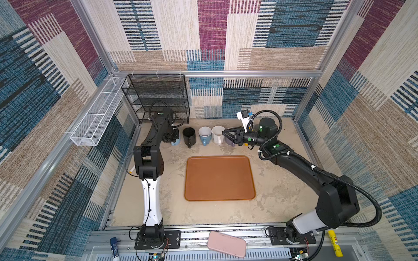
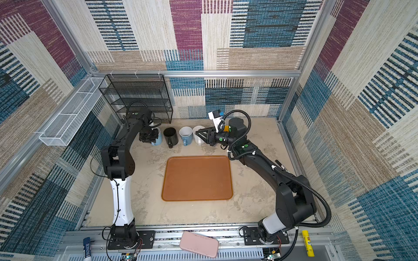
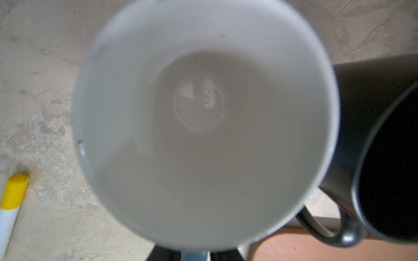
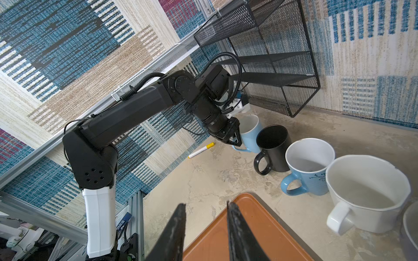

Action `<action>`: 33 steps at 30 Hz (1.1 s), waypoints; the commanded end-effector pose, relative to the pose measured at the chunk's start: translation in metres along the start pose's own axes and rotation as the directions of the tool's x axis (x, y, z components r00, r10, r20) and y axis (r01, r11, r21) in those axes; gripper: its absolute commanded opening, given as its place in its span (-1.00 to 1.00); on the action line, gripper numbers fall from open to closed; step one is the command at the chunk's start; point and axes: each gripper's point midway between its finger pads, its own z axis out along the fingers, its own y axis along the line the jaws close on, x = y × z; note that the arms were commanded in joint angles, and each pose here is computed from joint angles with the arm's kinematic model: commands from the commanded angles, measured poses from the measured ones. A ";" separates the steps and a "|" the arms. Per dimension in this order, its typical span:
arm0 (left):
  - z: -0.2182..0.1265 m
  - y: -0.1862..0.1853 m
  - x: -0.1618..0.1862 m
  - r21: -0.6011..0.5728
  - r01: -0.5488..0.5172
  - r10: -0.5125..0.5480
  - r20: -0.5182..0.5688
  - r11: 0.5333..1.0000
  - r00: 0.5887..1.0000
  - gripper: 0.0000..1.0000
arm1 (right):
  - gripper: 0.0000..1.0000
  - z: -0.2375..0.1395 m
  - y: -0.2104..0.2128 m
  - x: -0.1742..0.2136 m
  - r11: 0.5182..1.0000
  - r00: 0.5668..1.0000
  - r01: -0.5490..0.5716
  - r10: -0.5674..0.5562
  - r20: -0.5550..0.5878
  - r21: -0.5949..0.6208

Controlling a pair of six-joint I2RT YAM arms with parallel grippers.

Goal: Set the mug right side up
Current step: 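Open the left gripper off the light-blue mug and raise it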

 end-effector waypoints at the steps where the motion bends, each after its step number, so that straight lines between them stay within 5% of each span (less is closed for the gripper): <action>1: -0.005 0.003 0.000 -0.011 -0.016 0.016 0.001 1.000 1.000 -0.60 | -0.32 -0.001 0.003 -0.006 1.000 1.000 0.023 -0.022 0.020 -0.002; 33: -0.070 0.004 -0.010 -0.009 -0.013 0.015 0.182 1.000 0.983 -0.17 | -0.17 0.004 -0.017 -0.015 0.997 0.999 -0.018 0.016 0.031 0.072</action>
